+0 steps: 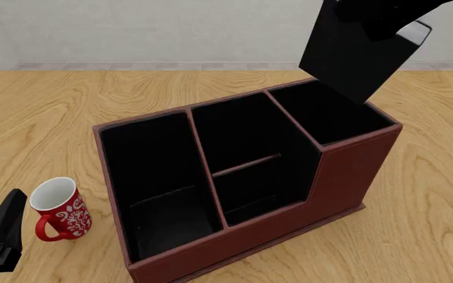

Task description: Pick up the book and place it in the right compartment of the caddy.

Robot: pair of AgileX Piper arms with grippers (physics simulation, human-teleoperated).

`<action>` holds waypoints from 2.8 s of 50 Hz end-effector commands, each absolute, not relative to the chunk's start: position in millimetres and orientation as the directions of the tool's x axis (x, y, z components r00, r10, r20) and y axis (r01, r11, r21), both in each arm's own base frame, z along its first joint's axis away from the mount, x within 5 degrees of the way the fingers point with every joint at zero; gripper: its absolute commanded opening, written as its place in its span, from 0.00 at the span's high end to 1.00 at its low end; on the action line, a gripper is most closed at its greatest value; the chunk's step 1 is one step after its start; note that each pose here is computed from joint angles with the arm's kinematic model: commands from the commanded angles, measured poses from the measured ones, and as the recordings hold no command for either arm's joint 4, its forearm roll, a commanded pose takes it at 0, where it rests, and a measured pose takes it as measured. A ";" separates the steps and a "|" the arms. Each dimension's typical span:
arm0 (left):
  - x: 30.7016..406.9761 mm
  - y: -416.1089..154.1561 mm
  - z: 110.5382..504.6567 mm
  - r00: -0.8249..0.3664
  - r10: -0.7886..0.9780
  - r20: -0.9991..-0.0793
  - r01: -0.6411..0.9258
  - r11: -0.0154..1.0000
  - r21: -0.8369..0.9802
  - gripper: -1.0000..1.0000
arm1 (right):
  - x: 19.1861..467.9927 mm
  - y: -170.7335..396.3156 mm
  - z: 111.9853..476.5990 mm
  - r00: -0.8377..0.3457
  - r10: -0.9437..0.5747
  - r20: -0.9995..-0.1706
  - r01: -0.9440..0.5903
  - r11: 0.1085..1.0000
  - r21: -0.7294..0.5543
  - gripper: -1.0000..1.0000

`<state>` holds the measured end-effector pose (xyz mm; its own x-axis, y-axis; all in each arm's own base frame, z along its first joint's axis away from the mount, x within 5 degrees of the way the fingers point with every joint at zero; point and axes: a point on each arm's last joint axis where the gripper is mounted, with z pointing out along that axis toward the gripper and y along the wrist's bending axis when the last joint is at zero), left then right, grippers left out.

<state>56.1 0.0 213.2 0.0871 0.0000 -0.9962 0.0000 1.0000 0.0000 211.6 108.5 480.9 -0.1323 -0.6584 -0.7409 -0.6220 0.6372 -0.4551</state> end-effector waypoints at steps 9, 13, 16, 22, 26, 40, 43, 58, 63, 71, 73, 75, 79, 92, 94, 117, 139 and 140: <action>56.1 0.0 213.2 0.087 0.000 -0.996 0.000 1.000 0.000 0.00 | 217.0 106.9 471.1 -0.163 -0.630 -0.760 -0.600 0.674 -0.431 1.00; 56.1 0.0 213.2 0.087 0.000 -0.996 0.000 1.000 0.000 0.00 | 218.9 106.5 466.7 -0.170 -0.630 -0.758 -0.599 0.677 -0.428 1.00; 56.1 0.0 213.2 0.087 0.000 -0.996 0.000 1.000 0.000 0.00 | 219.7 105.7 464.5 -0.174 -0.631 -0.756 -0.597 0.678 -0.429 1.00; 56.1 0.0 213.2 0.087 0.000 -0.996 0.000 1.000 0.000 0.00 | 221.2 104.5 459.1 -0.185 -0.631 -0.753 -0.595 0.682 -0.426 1.00; 56.1 0.0 213.2 0.087 0.000 -0.996 0.000 1.000 0.000 0.00 | 223.3 104.6 455.6 -0.192 -0.629 -0.753 -0.593 0.686 -0.421 1.00; 56.1 0.0 213.2 0.087 0.000 -0.996 0.000 1.000 0.000 0.00 | 227.3 106.0 446.2 -0.210 -0.619 -0.756 -0.592 0.696 -0.405 1.00; 56.1 0.0 213.2 0.087 0.000 -0.996 0.000 1.000 0.000 0.00 | 227.5 106.6 444.0 -0.215 -0.618 -0.756 -0.594 0.698 -0.401 1.00; 56.1 0.0 213.2 0.087 0.000 -0.996 0.000 1.000 0.000 0.00 | 234.7 106.1 433.2 -0.239 -0.613 -0.753 -0.588 0.708 -0.391 1.00; 56.1 0.0 213.2 0.087 0.000 -0.996 0.000 1.000 0.000 0.00 | 236.9 104.7 430.5 -0.246 -0.615 -0.749 -0.585 0.711 -0.391 1.00; 56.1 0.0 213.2 0.087 0.000 -0.996 0.000 1.000 0.000 0.00 | 243.2 104.3 423.8 -0.262 -0.607 -0.750 -0.576 0.722 -0.383 1.00; 56.1 0.0 213.2 0.087 0.000 -0.996 0.000 1.000 0.000 0.00 | 244.3 104.4 422.6 -0.265 -0.606 -0.750 -0.575 0.723 -0.381 1.00; 56.1 0.0 213.2 0.087 0.000 -0.996 0.000 1.000 0.000 0.00 | 244.7 104.3 422.3 -0.265 -0.606 -0.750 -0.575 0.724 -0.381 1.00; 56.1 0.0 213.2 0.087 0.000 -0.996 0.000 1.000 0.000 0.00 | 246.2 104.3 419.7 -0.270 -0.604 -0.750 -0.574 0.726 -0.379 1.00; 56.1 0.0 213.2 0.087 0.000 -0.996 0.000 1.000 0.000 0.00 | 252.5 104.7 411.9 -0.286 -0.593 -0.752 -0.566 0.738 -0.367 1.00; 56.1 0.0 213.2 0.087 0.000 -0.996 0.000 1.000 0.000 0.00 | 255.4 103.6 410.4 -0.291 -0.591 -0.752 -0.560 0.742 -0.367 1.00; 56.1 0.0 213.2 0.087 0.000 -0.996 0.000 1.000 0.000 0.00 | 269.3 97.4 396.9 -0.323 -0.581 -0.747 -0.535 0.763 -0.363 0.00; 56.1 0.0 213.2 0.087 0.000 -0.996 0.000 1.000 0.000 0.00 | 263.7 94.0 403.8 -0.313 -0.583 -0.750 -0.530 0.762 -0.372 0.00; 56.1 0.0 213.2 0.087 0.000 -0.996 0.000 1.000 0.000 0.00 | 262.9 93.9 404.3 -0.310 -0.585 -0.750 -0.530 0.761 -0.374 0.00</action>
<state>56.1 0.0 213.2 0.0871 0.0000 -0.9962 0.0000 1.0000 0.0000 265.4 95.3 402.1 -0.3153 -0.5832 -0.7487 -0.5324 0.7617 -0.3691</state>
